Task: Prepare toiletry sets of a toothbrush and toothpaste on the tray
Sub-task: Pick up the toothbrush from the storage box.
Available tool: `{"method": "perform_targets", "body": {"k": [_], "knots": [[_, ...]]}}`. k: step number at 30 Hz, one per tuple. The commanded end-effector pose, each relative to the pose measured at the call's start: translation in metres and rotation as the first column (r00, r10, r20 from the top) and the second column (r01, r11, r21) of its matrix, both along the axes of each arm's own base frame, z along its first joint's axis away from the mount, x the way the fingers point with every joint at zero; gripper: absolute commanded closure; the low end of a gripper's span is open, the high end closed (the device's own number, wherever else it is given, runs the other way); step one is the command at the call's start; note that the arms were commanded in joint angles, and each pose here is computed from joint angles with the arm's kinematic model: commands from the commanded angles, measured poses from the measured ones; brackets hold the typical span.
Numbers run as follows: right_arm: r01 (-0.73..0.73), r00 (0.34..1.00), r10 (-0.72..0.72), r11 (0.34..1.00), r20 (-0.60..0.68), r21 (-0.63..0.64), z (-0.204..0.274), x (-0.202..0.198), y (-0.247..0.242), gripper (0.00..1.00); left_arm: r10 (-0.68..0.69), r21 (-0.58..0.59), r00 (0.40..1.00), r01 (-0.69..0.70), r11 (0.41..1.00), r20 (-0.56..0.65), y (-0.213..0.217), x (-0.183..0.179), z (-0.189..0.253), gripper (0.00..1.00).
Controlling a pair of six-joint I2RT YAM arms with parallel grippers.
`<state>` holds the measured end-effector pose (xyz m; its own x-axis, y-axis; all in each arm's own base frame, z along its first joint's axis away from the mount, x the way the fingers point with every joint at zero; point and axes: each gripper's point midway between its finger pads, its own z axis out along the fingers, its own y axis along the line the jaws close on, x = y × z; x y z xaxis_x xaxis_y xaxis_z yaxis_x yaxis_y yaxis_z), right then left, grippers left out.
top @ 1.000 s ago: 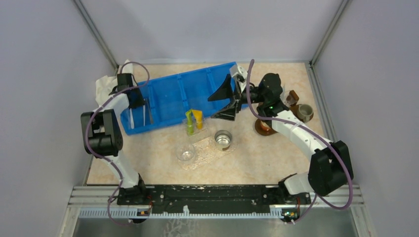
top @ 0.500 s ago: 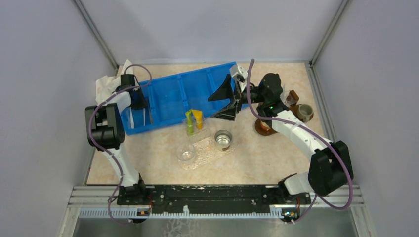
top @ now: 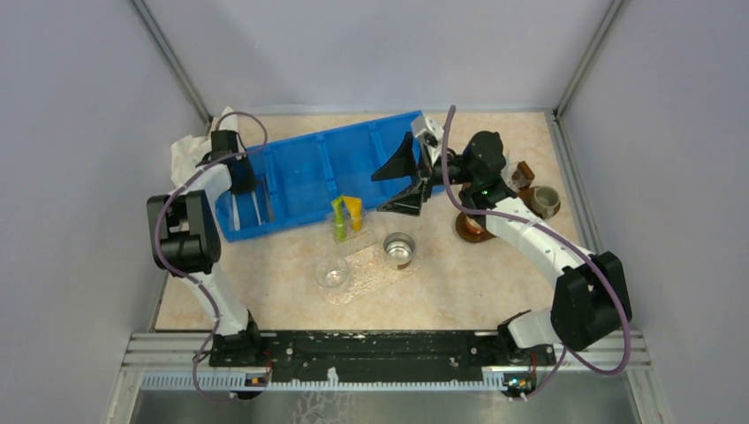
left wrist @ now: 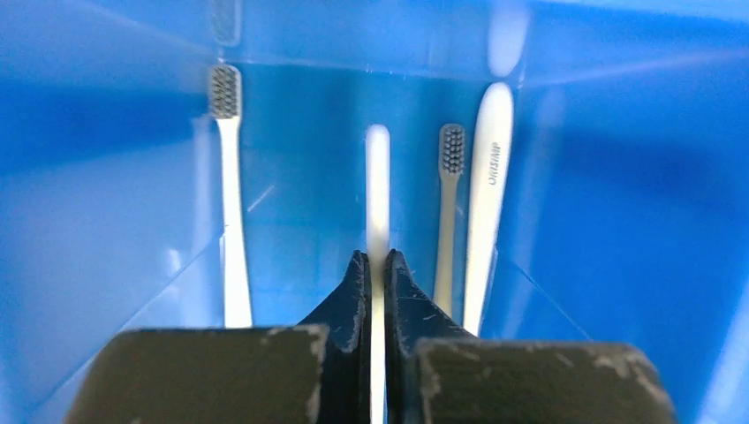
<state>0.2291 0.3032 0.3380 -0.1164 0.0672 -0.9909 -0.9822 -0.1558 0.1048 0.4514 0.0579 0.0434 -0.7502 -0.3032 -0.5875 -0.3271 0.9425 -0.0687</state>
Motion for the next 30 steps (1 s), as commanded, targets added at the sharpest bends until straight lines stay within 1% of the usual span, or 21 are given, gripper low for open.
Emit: {"method": "perform_targets", "body": {"k": [1, 6, 11, 14, 17, 20, 22, 23, 24, 25, 27, 30], "knots": [[-0.018, 0.999, 0.017, 1.000, 0.044, 0.023, 0.006, -0.005, 0.000, 0.21, 0.001, 0.049, 0.992, -0.007, 0.999, 0.130, 0.008, 0.005, 0.059, 1.00], [-0.029, 0.999, 0.028, 0.999, 0.035, 0.022, 0.004, -0.006, 0.001, 0.21, -0.019, 0.039, 0.977, 0.011, 0.999, 0.212, 0.002, 0.004, 0.095, 1.00], [-0.076, 0.995, 0.074, 0.997, 0.073, 0.022, 0.008, -0.017, -0.002, 0.21, -0.049, -0.011, 0.946, 0.055, 0.998, 0.322, -0.013, -0.006, 0.139, 1.00], [-0.109, 0.988, 0.106, 0.994, 0.110, 0.018, 0.011, -0.026, -0.005, 0.21, -0.083, -0.062, 0.909, 0.119, 0.991, 0.409, -0.032, -0.016, 0.174, 1.00], [-0.147, 0.975, 0.144, 0.989, 0.168, 0.007, 0.014, -0.039, -0.012, 0.21, -0.129, -0.131, 0.848, 0.226, 0.965, 0.514, -0.060, -0.034, 0.214, 1.00], [-0.222, 0.933, 0.218, 0.975, 0.287, -0.019, 0.010, -0.060, -0.027, 0.23, -0.183, -0.196, 0.768, 0.373, 0.907, 0.613, -0.095, -0.057, 0.245, 1.00], [-0.276, 0.896, 0.275, 0.960, 0.349, -0.046, 0.011, -0.075, -0.045, 0.31, -0.224, -0.243, 0.726, 0.478, 0.844, 0.650, -0.122, -0.075, 0.256, 1.00], [-0.271, 0.875, 0.271, 0.961, 0.401, -0.060, 0.011, -0.081, -0.054, 0.31, -0.249, -0.261, 0.710, 0.526, 0.809, 0.658, -0.135, -0.085, 0.259, 1.00], [-0.248, 0.851, 0.253, 0.966, 0.460, -0.072, 0.009, -0.089, -0.062, 0.28, -0.275, -0.274, 0.696, 0.568, 0.776, 0.663, -0.149, -0.095, 0.260, 1.00], [-0.208, 0.799, 0.207, 0.976, 0.565, -0.064, 0.007, -0.097, -0.070, 0.21, -0.298, -0.283, 0.679, 0.606, 0.743, 0.671, -0.163, -0.105, 0.261, 1.00], [-0.171, 0.786, 0.174, 0.983, 0.594, -0.061, 0.004, -0.101, -0.079, 0.17, -0.332, -0.295, 0.650, 0.662, 0.689, 0.684, -0.186, -0.122, 0.263, 1.00], [-0.137, 0.783, 0.145, 0.989, 0.605, -0.059, 0.010, -0.102, -0.085, 0.18, -0.362, -0.324, 0.599, 0.741, 0.587, 0.714, -0.218, -0.147, 0.272, 1.00]]}}
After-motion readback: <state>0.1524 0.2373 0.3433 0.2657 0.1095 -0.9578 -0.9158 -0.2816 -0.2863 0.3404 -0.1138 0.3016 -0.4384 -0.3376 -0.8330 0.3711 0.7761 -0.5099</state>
